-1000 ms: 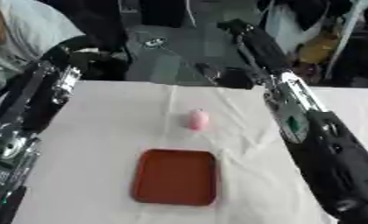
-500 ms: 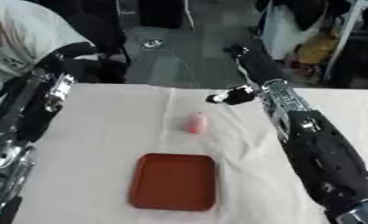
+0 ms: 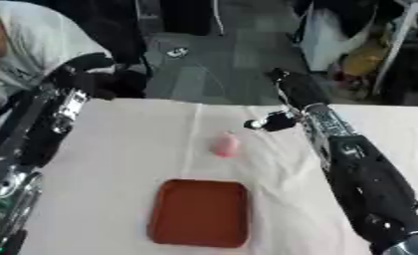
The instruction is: Pick up objects on the table and place them in the box.
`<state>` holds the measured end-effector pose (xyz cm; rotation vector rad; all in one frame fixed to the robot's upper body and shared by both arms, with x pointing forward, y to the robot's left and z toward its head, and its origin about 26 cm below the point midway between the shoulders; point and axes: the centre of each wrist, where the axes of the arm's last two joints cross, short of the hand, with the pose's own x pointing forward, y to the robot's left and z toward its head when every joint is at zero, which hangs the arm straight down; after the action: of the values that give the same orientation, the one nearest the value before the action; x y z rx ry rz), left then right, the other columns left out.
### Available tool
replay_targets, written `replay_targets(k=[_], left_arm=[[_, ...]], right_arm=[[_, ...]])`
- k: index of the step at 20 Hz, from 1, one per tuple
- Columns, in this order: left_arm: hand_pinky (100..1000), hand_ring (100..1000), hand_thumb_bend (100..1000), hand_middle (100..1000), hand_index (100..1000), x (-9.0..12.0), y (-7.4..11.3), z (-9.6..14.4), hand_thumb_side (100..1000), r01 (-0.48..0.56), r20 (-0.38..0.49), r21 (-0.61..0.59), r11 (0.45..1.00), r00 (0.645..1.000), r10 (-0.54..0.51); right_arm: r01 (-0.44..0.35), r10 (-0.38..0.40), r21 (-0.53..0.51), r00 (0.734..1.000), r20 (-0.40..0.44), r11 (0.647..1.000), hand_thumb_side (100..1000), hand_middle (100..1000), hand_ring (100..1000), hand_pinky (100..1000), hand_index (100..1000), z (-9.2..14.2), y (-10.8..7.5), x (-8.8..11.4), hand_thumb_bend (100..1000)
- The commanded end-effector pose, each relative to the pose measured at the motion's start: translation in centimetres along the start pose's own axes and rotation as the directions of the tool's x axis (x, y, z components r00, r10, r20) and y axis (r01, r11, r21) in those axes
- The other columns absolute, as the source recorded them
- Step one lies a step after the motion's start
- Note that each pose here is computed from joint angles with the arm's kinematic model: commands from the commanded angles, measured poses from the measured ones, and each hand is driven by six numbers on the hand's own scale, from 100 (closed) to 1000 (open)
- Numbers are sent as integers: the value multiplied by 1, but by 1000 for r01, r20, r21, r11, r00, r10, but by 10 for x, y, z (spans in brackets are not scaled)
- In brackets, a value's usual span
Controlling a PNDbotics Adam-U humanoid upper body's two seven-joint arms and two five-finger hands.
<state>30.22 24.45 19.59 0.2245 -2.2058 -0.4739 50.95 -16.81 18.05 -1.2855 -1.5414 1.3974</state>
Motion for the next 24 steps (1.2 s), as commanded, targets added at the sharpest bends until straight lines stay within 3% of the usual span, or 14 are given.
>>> replay_targets(k=[1,24], left_arm=[[695,765,100,835,907,8,1,-5,773,-3,39,-6,1000,999,3],[692,764,100,835,908,17,-7,-16,774,-46,94,-19,999,994,47]], right_arm=[[-5,5,-45,1000,2,999,650,852,758,702,938,-8,-19,0,804],[116,-115,-10,992,43,993,737,825,734,670,919,-9,-10,17,740]])
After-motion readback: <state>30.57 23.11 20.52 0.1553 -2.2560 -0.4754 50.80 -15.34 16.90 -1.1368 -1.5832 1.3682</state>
